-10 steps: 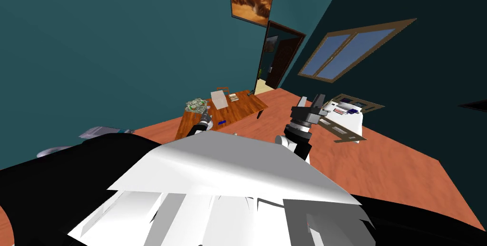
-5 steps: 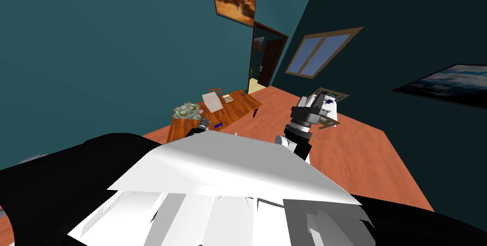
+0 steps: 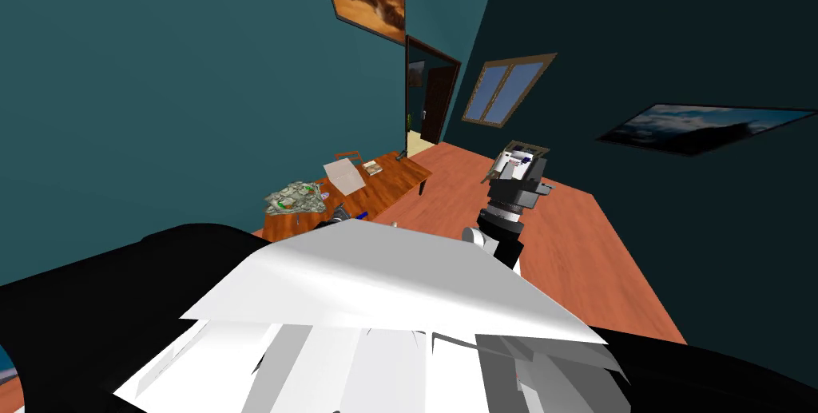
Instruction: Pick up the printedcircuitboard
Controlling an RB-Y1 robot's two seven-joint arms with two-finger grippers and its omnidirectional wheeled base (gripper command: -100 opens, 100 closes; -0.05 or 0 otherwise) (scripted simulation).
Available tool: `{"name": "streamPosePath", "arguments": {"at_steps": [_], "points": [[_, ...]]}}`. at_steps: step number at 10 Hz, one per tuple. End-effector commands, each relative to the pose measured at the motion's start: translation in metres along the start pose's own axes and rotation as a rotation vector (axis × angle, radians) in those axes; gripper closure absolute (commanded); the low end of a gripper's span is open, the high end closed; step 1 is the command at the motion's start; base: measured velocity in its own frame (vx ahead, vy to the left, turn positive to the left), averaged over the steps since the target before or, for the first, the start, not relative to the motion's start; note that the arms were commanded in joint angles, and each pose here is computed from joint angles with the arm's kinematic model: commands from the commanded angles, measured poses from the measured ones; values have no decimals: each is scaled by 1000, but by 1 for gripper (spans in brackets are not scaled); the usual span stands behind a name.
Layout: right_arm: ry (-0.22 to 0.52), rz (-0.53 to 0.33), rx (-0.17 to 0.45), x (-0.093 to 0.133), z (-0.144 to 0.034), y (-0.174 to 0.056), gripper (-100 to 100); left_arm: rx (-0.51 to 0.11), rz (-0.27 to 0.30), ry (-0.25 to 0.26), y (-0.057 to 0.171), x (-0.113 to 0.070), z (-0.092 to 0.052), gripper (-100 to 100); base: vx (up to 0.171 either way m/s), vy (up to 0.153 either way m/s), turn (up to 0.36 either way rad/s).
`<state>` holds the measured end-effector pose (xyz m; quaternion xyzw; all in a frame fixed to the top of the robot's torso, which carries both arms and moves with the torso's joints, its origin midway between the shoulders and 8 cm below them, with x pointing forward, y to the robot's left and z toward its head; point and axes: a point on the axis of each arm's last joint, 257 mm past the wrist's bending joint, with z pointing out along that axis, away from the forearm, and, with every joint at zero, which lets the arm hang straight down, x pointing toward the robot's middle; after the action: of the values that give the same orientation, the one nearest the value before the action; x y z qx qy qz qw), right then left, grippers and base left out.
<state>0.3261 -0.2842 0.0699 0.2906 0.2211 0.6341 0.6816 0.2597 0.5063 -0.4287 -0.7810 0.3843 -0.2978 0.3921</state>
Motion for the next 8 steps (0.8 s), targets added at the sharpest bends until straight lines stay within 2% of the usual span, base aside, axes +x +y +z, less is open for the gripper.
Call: {"name": "streamPosePath", "arguments": {"at_steps": [1,2,3,5,6,7,8], "points": [[0,0,0,0,0,0,0,-79,-49,-43,26,-26,-4,-100,27,37,-285],[0,0,0,0,0,0,0,-90,-50,-51,32,-30,-5,-100,26,37,-211],[0,0,0,0,0,0,0,-149,-95,-85,54,-49,-10,-100,34,34,-359],[0,0,0,0,0,0,0,-162,-96,-95,60,-53,-12,-100,21,27,-82],[0,0,0,0,0,0,0,-214,-142,-125,80,-69,-19,-100,35,14,-335],[0,0,0,0,0,0,0,-231,-145,-139,89,-75,-22,-100,32,35,-223],[0,0,0,0,0,0,0,-288,-193,-178,113,-93,-33,-100,38,34,-316]]}}
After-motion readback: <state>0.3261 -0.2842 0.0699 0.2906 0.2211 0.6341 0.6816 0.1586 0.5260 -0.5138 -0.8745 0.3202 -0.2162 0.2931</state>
